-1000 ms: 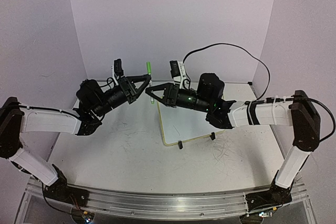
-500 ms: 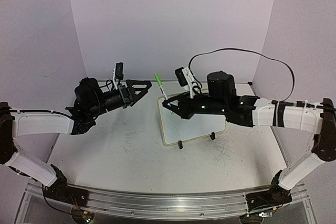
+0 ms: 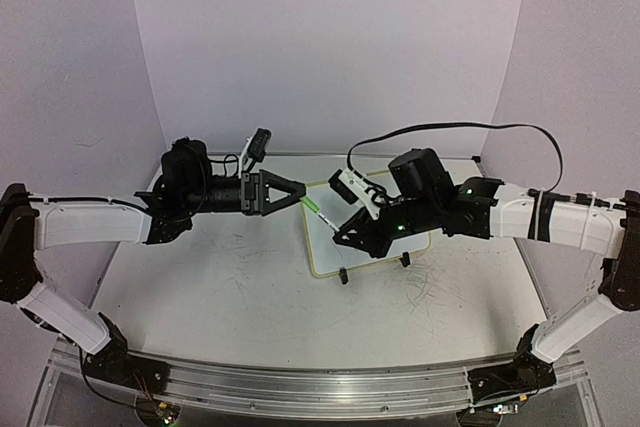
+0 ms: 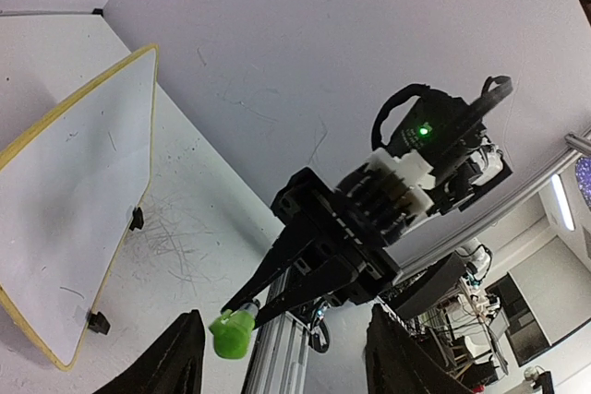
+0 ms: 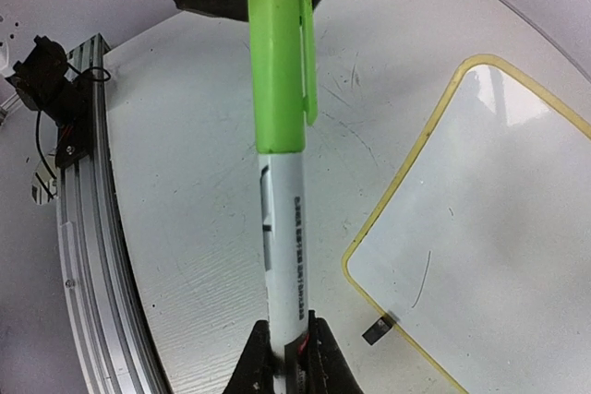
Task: Write a sentence on the whiteboard
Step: Pass from the right arm to the left
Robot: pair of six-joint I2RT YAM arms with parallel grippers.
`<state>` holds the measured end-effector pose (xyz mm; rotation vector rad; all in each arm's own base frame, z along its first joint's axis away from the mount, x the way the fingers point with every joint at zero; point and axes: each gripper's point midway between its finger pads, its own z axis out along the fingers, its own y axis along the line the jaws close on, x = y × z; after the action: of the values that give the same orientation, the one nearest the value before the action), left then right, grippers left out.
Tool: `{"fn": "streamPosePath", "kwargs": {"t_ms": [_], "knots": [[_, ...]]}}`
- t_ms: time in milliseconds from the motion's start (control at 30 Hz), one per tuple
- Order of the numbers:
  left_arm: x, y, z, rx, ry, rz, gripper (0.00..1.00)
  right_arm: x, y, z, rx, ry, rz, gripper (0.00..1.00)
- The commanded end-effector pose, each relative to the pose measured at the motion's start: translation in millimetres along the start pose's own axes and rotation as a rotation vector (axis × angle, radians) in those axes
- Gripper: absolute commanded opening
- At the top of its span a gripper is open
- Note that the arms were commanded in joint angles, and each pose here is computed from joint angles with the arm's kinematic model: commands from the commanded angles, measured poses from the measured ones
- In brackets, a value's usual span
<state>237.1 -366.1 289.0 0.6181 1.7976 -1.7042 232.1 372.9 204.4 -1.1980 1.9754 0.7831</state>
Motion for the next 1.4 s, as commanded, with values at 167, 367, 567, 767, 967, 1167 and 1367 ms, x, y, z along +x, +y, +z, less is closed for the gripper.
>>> {"fn": "streamPosePath", "kwargs": {"t_ms": [167,367,567,767,967,1167,1367], "knots": [[-1.1,3.6,10.5,0.009,0.053,-0.001,0.5,-20.1,10.4,-12.2,-0.027,-0.039,-0.066,0.0],[-0.2,9.3,12.3,-0.011,0.059,-0.01,0.38,-17.8,9.0,-7.8,-0.025,-0.022,-0.068,0.0],[-0.5,10.6,12.9,-0.02,0.055,-0.008,0.29,-18.5,8.3,-6.6,-0.023,-0.018,-0.071,0.0],[-8.1,9.2,10.3,-0.042,0.019,0.012,0.06,-19.6,7.7,-5.7,-0.021,-0.022,-0.051,0.01],[-25.2,2.4,-0.2,-0.087,-0.069,0.051,0.0,-55.6,8.1,-14.4,-0.036,-0.21,0.157,0.61],[-47.4,-2.3,-6.7,-0.102,-0.19,0.02,0.0,-98.6,10.4,-52.6,-0.165,-0.58,0.493,0.98],[-58.7,-18.4,-9.9,0.019,-0.279,-0.052,0.0,-101.2,0.2,-79.6,-0.264,-0.762,0.659,0.98]]}}
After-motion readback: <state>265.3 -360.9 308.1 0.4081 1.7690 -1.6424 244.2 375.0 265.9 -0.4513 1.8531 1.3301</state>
